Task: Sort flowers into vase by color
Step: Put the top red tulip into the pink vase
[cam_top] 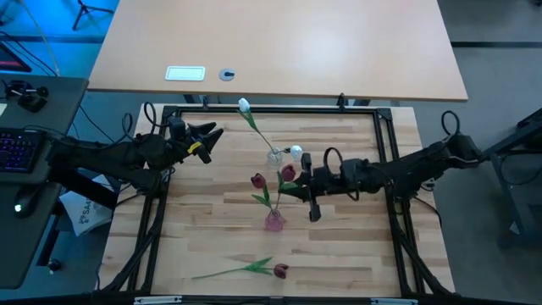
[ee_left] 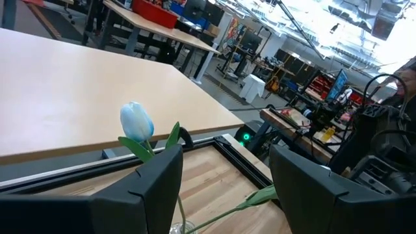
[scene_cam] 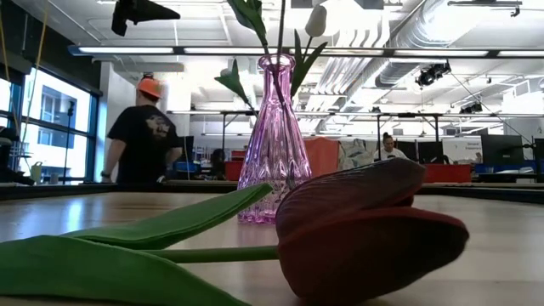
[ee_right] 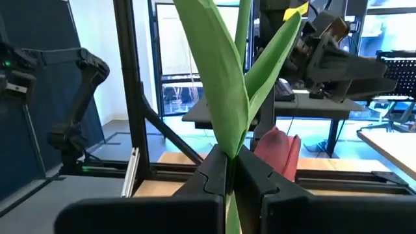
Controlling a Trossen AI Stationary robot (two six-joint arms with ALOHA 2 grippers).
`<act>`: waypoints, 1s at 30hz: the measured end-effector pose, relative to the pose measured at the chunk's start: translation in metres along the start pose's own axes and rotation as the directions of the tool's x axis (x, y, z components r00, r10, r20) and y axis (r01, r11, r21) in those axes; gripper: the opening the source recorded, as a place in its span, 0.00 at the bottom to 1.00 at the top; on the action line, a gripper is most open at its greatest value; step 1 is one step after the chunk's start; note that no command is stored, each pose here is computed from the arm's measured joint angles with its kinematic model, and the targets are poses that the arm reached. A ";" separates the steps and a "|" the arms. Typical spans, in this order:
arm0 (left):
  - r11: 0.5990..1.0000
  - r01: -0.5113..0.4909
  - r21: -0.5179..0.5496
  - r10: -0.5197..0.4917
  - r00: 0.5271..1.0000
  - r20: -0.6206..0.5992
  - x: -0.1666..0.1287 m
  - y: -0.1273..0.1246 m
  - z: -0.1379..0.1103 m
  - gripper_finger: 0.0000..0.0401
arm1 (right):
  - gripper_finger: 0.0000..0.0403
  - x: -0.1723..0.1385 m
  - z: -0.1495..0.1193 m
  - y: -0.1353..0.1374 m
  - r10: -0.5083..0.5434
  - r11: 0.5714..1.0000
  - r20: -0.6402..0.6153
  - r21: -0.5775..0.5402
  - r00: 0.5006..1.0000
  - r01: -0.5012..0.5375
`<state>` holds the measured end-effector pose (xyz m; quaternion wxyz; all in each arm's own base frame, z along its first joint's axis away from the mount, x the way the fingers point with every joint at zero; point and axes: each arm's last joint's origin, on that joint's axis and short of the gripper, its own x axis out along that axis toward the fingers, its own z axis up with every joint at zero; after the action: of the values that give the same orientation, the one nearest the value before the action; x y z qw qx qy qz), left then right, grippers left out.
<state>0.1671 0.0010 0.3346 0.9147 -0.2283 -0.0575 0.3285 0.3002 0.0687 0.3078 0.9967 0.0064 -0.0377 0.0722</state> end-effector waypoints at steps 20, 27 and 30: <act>1.000 0.002 -0.005 -0.002 1.000 0.004 0.000 0.000 0.000 0.54 | 0.34 -0.001 -0.013 -0.002 -0.036 0.931 -0.140 0.355 0.990 0.084; 1.000 0.003 0.002 -0.003 1.000 0.005 0.000 0.000 0.001 0.54 | 0.73 0.005 0.007 0.001 -0.006 0.945 -0.283 0.313 0.959 0.098; 1.000 0.003 0.017 -0.003 1.000 0.005 0.000 0.000 0.001 0.54 | 0.84 0.005 0.019 0.002 0.003 0.961 -0.353 0.261 0.935 0.095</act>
<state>0.1671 0.0010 0.3353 0.9170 -0.2194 -0.0573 0.3280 0.3036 0.0706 0.3273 0.9783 0.1320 0.1508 0.0531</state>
